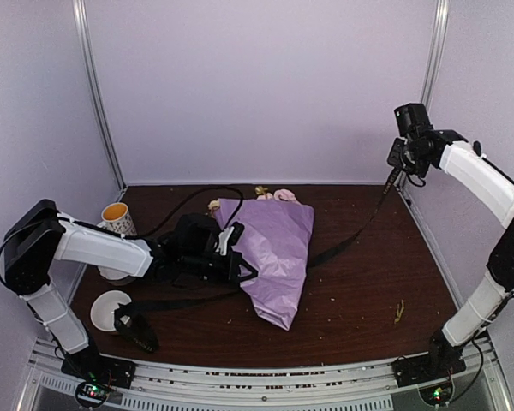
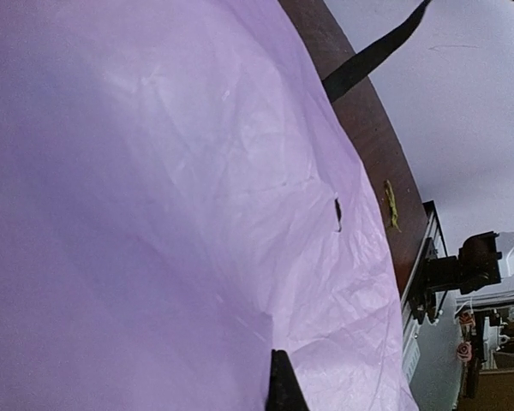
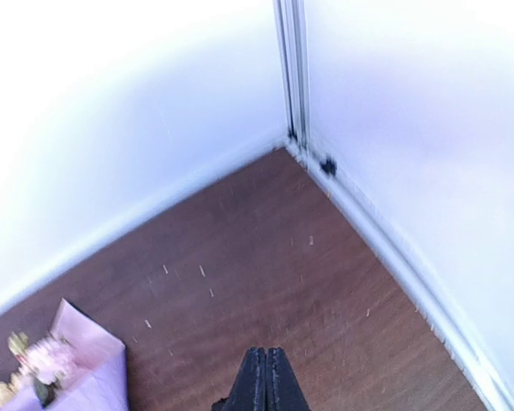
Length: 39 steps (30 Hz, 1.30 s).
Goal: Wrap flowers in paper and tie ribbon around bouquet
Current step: Move the right side of the ribbon to the center of the board, then place the right side of the ribbon on the folded bouquet.
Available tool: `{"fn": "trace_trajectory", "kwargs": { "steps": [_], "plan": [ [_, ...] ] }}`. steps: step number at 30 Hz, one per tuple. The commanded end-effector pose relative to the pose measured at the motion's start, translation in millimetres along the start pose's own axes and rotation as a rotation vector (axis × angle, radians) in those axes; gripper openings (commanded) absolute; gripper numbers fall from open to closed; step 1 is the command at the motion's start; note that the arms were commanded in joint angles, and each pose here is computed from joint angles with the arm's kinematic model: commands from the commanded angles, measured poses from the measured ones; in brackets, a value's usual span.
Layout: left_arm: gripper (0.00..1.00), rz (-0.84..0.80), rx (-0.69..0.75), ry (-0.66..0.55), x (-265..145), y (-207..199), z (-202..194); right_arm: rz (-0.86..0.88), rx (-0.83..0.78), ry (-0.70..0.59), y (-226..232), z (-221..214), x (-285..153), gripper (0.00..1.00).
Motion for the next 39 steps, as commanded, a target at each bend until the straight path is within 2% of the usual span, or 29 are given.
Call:
{"fn": "trace_trajectory", "kwargs": {
  "steps": [1,4,6,9,12,17,23,30,34,39],
  "plan": [
    [0.00,-0.033,0.029,0.005,9,-3,3,0.013,0.035,-0.213,-17,77,-75,0.00],
    [0.00,-0.048,0.034,0.039,21,0,1,0.126,0.132,-0.279,-20,101,-121,0.00],
    [0.00,-0.050,0.020,0.056,32,7,-3,0.253,0.138,-0.290,-4,87,-144,0.00],
    [0.00,-0.047,-0.012,0.073,45,18,-10,0.440,0.043,-0.223,36,35,-165,0.00],
    [0.00,-0.064,-0.020,0.103,56,22,-14,0.660,-0.043,-0.076,84,-30,-174,0.00],
    [0.00,-0.058,-0.022,0.129,58,26,-20,0.853,-0.206,0.171,152,-122,-167,0.00],
    [0.00,-0.033,-0.047,0.129,56,32,-26,0.849,-0.256,0.480,186,-214,-111,0.00],
    [0.00,-0.024,-0.061,0.124,54,34,-28,0.786,-0.228,0.628,185,-278,-70,0.00],
    [0.12,-0.001,-0.043,0.119,47,29,-22,0.676,-0.279,0.708,176,-313,-46,0.00],
    [0.34,0.131,0.061,0.093,15,15,-4,0.612,-0.314,0.702,168,-324,-35,0.00]
  ]
}}
Point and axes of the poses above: each gripper's point midway between its finger pads, its own x axis out along the fingers, its own y axis along the line the jaws close on, z = x × y, the point moved 7 cm from there along -x, back along the fingers, and after that the axes turned 1 degree about x, right-handed, at the moved point
